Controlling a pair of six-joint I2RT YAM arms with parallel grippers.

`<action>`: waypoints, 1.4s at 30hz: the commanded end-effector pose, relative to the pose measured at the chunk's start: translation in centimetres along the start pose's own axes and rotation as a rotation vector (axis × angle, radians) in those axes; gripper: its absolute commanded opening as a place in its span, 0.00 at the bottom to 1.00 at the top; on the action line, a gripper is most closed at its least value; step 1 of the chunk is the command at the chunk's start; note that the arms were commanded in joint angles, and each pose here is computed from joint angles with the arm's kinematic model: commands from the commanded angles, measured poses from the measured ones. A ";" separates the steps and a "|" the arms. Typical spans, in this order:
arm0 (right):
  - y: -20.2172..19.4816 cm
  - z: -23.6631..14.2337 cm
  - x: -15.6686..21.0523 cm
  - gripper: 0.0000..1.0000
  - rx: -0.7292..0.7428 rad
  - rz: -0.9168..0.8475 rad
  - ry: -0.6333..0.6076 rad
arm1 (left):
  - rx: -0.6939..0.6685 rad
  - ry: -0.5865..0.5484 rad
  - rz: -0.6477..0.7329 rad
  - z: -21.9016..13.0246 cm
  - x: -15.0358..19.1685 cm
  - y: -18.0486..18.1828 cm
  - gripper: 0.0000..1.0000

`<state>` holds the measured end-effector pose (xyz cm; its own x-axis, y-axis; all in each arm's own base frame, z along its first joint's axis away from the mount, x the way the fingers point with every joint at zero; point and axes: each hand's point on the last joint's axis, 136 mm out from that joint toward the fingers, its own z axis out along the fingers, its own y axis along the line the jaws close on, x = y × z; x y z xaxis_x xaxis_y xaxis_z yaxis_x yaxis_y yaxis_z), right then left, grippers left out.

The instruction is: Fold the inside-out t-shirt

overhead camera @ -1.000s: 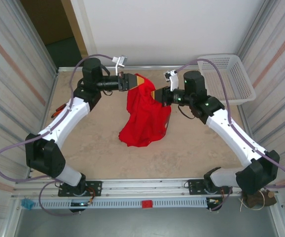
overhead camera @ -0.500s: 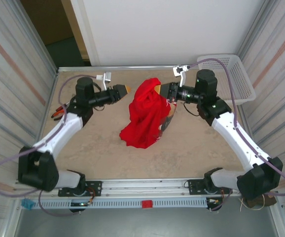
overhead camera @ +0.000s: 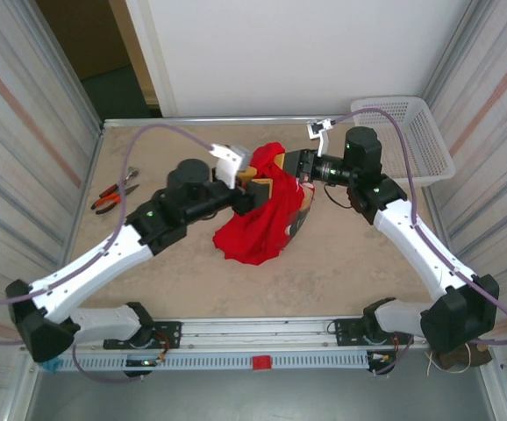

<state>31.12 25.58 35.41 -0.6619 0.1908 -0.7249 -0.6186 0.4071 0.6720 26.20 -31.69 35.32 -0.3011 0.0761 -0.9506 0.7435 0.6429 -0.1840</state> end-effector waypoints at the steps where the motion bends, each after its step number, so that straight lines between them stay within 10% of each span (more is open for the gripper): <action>1: 0.9 -0.5 -1.0 0.00 -0.017 -0.022 -0.046 | -0.128 0.057 0.188 0.3 0.3 1.9 0.55; 11: 1.4 -0.8 -1.0 0.00 -0.034 -0.021 -0.049 | -0.177 0.097 0.230 2.5 0.8 2.9 0.50; 16: 1.0 -1.0 -0.6 0.00 -0.019 -0.017 -0.050 | -0.171 0.089 0.227 3.2 0.1 3.3 0.00; 28: -7.1 -0.2 -0.1 0.00 0.152 0.119 -0.106 | 0.337 -0.115 -0.225 -3.1 -7.6 1.7 0.00; 32: -8.8 -0.4 0.4 0.44 0.252 0.130 -0.074 | 0.456 -0.150 -0.336 -3.7 -8.3 2.4 0.00; 42: -0.7 -5.0 -0.2 0.53 0.287 -0.144 -0.145 | 0.619 -0.110 -0.354 -3.9 -8.2 1.3 0.00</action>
<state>30.61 20.59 34.02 -0.5708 0.2942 -0.7666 -0.4846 0.6330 0.6038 29.40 -28.29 41.51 -0.5812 -0.1811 -0.7934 0.7736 0.1796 -0.6077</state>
